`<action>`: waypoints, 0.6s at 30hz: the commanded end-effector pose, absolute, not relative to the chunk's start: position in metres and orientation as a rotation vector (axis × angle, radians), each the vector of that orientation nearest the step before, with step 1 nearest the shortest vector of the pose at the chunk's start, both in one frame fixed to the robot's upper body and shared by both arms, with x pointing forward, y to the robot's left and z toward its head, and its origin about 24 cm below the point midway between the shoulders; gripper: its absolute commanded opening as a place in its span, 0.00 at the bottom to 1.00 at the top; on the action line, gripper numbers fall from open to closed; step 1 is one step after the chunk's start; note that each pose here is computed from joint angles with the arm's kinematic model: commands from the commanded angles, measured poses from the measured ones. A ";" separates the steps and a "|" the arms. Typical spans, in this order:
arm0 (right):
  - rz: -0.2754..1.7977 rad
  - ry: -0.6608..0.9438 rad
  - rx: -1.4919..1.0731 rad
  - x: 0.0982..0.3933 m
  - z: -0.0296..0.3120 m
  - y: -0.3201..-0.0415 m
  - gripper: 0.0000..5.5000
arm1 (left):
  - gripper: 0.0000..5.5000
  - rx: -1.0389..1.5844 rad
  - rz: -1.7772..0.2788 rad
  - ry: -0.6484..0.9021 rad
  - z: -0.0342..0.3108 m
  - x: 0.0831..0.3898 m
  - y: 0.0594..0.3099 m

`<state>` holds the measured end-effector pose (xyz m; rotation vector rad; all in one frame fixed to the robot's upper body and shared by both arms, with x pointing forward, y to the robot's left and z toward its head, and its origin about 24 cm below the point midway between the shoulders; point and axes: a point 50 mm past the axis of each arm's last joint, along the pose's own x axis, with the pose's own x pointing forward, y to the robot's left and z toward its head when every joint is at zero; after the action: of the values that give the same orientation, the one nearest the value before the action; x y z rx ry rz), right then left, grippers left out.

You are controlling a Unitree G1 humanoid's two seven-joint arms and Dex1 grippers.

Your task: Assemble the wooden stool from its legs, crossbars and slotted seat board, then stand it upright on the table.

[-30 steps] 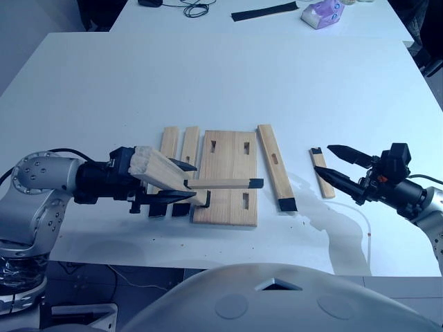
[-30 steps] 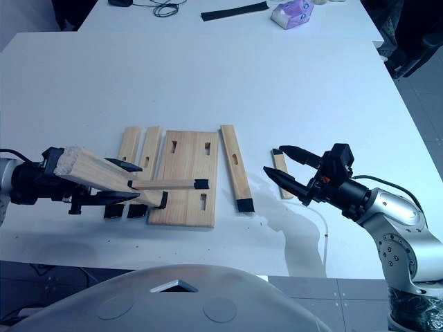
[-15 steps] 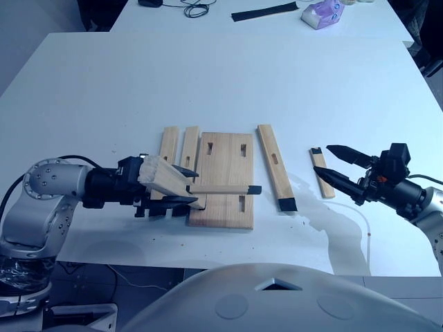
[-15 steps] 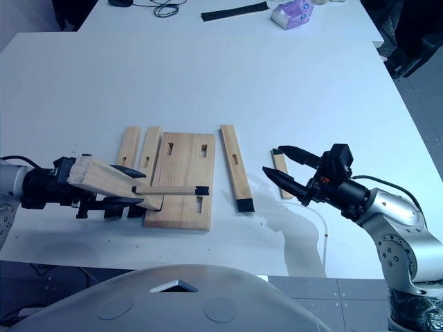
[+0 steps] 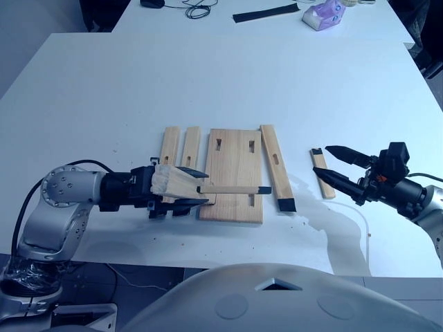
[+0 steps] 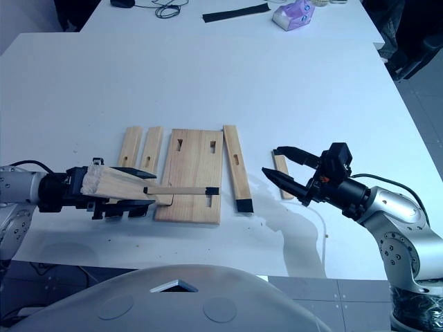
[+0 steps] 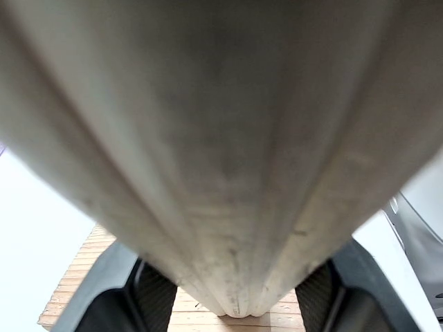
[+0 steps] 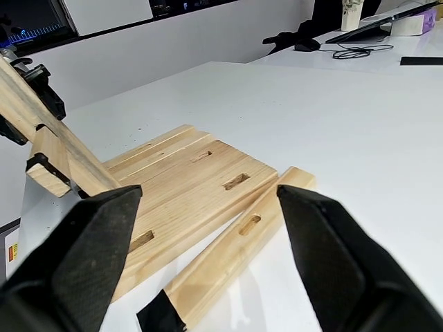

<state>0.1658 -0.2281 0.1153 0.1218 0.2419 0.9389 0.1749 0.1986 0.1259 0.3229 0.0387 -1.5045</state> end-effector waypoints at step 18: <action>0.960 0.230 0.136 0.168 0.116 -0.220 0.66 | 0.38 0.428 -1.376 0.400 0.087 0.210 0.207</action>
<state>0.1659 -0.2208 0.1129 0.1374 0.2366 0.9563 0.2119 0.1885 0.1273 0.3478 0.0785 -1.4707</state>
